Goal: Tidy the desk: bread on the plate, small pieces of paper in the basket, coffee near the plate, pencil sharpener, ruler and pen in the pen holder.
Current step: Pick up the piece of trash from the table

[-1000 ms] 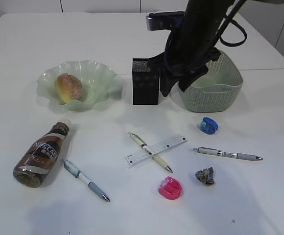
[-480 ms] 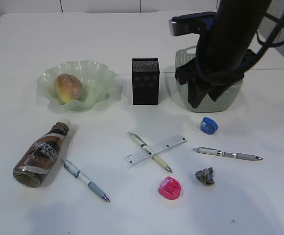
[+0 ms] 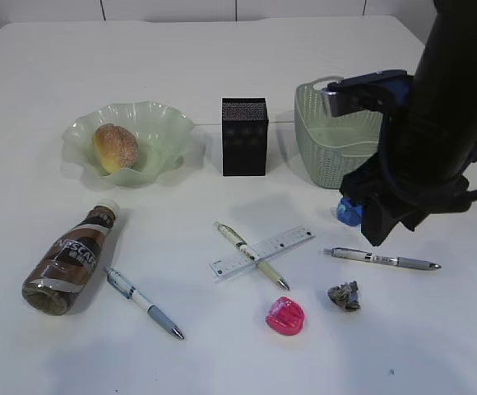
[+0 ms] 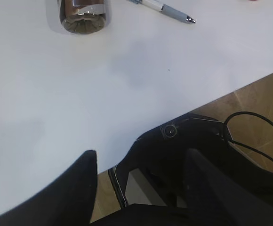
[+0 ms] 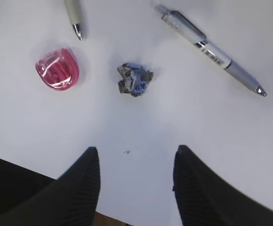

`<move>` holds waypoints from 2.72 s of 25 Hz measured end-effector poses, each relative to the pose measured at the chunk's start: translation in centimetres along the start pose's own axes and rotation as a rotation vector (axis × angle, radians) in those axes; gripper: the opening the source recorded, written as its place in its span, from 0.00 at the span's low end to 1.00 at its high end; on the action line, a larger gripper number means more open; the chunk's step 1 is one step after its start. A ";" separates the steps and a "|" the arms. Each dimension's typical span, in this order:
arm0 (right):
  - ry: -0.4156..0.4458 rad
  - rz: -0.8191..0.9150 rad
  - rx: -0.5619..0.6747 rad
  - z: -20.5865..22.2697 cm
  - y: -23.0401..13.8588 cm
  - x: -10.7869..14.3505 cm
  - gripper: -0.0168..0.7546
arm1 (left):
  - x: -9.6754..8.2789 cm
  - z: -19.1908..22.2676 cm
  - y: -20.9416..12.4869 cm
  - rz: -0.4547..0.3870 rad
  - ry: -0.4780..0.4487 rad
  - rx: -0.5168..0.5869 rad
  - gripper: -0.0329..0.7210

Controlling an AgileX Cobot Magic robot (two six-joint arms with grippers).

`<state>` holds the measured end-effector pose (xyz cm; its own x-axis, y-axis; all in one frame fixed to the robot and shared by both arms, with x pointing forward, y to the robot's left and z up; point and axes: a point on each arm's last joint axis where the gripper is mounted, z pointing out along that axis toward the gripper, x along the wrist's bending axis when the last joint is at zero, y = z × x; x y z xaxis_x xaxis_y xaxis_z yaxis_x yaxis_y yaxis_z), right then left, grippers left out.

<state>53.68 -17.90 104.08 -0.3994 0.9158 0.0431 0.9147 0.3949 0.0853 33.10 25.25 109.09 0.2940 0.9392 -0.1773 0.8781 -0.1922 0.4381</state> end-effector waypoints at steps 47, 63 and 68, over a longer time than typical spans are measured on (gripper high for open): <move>0.039 0.010 0.051 11.9 1.3 -0.2 0.55 | 0.0 0.0 0.2 0.000 -0.002 -0.019 0.58; 0.034 0.012 0.012 12.8 1.8 -0.3 0.49 | 0.0 0.0 0.2 0.000 -0.002 -0.021 0.58; 0.033 0.011 0.010 12.8 1.9 -0.3 0.48 | 0.0 0.0 0.2 0.002 -0.002 -0.021 0.59</move>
<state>56.29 -16.49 91.48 -0.3908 0.9173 0.0767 0.9196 0.3857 0.0743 33.26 25.19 109.18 0.2964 0.9382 -0.1784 0.8696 -0.1880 0.4565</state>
